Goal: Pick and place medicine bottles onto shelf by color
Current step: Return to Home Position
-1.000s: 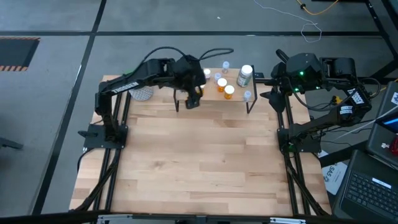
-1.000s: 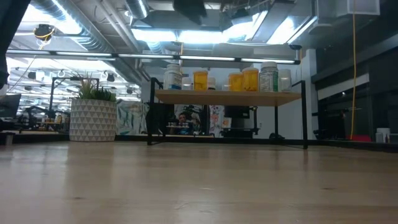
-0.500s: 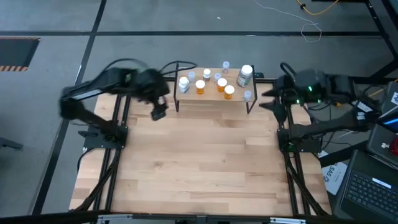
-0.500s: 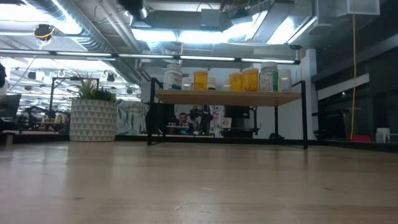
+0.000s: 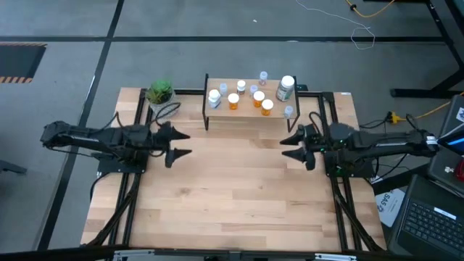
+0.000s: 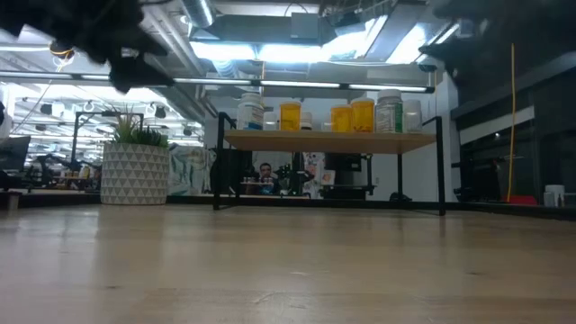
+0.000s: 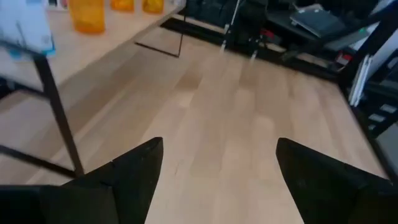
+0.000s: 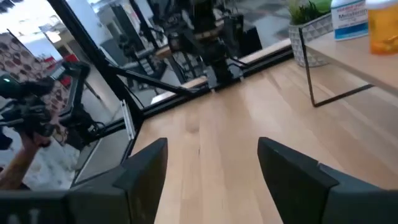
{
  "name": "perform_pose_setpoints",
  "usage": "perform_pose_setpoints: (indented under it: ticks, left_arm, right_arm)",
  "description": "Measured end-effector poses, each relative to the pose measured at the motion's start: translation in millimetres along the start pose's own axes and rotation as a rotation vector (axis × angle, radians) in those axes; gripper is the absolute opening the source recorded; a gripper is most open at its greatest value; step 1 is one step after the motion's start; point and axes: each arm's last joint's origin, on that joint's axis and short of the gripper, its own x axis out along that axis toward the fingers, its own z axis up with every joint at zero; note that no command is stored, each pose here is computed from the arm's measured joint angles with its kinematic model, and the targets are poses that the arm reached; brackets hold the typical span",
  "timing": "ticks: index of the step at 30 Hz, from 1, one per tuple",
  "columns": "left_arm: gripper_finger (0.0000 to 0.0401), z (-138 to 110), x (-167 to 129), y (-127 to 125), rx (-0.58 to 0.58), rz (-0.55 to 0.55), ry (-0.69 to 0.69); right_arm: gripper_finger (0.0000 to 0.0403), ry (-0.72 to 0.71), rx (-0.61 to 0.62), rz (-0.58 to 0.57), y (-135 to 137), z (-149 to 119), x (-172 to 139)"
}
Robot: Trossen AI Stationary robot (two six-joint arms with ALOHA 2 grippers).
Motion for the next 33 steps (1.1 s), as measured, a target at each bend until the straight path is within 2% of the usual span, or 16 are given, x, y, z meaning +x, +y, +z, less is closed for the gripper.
perform_pose_setpoints:
  ticks: [4,7,10,15,24,28,33]
  left_arm:
    - [0.0308,-29,-3,10,0.031,0.029,-0.034]
    - [0.0308,-43,-4,15,0.035,0.009,-0.085]
    - [0.0308,-57,-3,18,0.044,-0.035,-0.106]
    - [0.0308,-75,-2,24,0.058,-0.047,-0.143]
    - [0.0308,-71,-3,22,0.124,-0.050,-0.187]
    - [0.0308,-78,-2,24,0.143,-0.032,-0.119]
    - [0.0308,-79,-2,24,0.149,-0.031,-0.109]
  right_arm:
    - [0.0251,-0.063,-0.032,0.027,-14,-29,4]
    - [0.0251,-0.102,-0.046,0.044,-23,-47,4]
    - [0.0251,-0.133,-0.064,0.056,-27,-58,1]
    - [0.0251,-0.136,-0.107,0.054,-29,-60,1]
    - [0.0251,-0.143,-0.225,0.032,-30,-60,1]
    - [0.0251,-0.131,-0.270,0.009,-33,-60,1]
    - [0.0251,-0.107,-0.308,0.017,-39,-68,-1]
